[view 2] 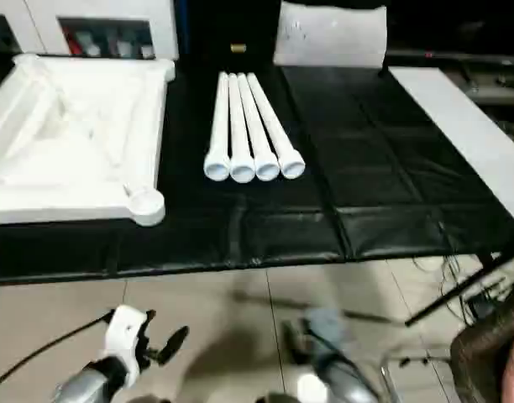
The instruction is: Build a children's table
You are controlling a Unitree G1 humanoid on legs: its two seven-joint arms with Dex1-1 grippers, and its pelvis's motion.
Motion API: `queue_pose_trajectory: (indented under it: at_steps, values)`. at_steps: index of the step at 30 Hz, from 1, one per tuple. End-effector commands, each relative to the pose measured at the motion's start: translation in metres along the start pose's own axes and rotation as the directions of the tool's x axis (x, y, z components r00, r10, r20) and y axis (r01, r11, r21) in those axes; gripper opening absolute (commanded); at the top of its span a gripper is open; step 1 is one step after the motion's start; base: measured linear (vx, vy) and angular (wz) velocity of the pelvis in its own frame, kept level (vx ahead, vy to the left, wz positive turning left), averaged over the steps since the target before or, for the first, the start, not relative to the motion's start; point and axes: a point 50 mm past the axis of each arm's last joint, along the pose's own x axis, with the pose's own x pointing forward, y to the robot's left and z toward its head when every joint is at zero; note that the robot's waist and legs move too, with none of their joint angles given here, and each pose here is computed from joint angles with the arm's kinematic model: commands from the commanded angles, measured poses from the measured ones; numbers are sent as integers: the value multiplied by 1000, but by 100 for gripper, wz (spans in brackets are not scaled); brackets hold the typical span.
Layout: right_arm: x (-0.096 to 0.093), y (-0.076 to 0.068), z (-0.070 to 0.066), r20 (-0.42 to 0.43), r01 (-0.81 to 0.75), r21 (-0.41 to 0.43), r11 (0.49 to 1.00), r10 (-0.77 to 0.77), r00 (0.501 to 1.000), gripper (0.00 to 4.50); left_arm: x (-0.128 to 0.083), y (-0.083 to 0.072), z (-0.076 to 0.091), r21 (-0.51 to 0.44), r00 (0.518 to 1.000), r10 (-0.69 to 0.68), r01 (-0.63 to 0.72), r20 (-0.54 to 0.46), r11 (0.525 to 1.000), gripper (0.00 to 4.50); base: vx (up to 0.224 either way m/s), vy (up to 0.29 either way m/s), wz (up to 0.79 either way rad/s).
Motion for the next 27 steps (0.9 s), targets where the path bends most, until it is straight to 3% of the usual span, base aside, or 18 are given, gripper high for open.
queue_pose_trajectory:
  at_steps: [1, 5, 7, 10, 12, 16, 18, 19, 22, 25, 27]
  values:
    - [-7, -9, 9, 43, 1, 17, 1000, -2, 999, 450, -7, -7, 8, 15, 998, -67, 67, 16, 998, 446, 0, 0, 0]
    - [-23, 2, 19, 67, -92, 85, 992, 87, 994, 450, -24, -13, 12, 36, 991, -133, 133, 1, 991, 446, 0, 0, 0]
    - [-31, 3, 27, 106, -72, 65, 995, 65, 992, 450, -35, -13, 14, 37, 991, -131, 131, 5, 991, 446, 0, 0, 0]
    - [-49, 14, 50, 216, -148, 126, 981, 119, 969, 450, -51, -11, 24, 57, 993, -111, 108, 48, 992, 446, 0, 0, 0]
    - [-61, 19, 62, 268, -209, 61, 976, 186, 945, 450, -55, -12, 19, 50, 992, -109, 106, 60, 993, 446, 0, 0, 0]
    - [-80, 23, 81, 323, -257, 81, 963, 219, 921, 450, -61, -19, 14, 43, 986, -148, 145, 78, 988, 446, 0, 0, 0]
    - [-87, 23, 89, 343, -271, 75, 960, 231, 910, 450, -70, -25, 25, 49, 979, -175, 171, 100, 984, 446, 0, 0, 0]
    - [-97, 21, 106, 387, -248, 46, 968, 212, 897, 450, -84, -35, 50, 53, 967, -205, 199, 150, 979, 446, 0, 0, 0]
    - [-102, 16, 118, 416, -194, 10, 981, 172, 893, 450, -89, -40, 65, 64, 961, -208, 200, 184, 978, 446, 0, 0, 0]
    - [-99, 6, 153, 517, -17, -120, 993, 77, 852, 450, -85, -40, 103, 93, 939, -165, 144, 302, 985, 446, 0, 0, 0]
    - [-95, 4, 164, 527, -11, -114, 993, 70, 847, 450, -79, -36, 120, 87, 927, -115, 90, 357, 992, 446, 0, 0, 0]
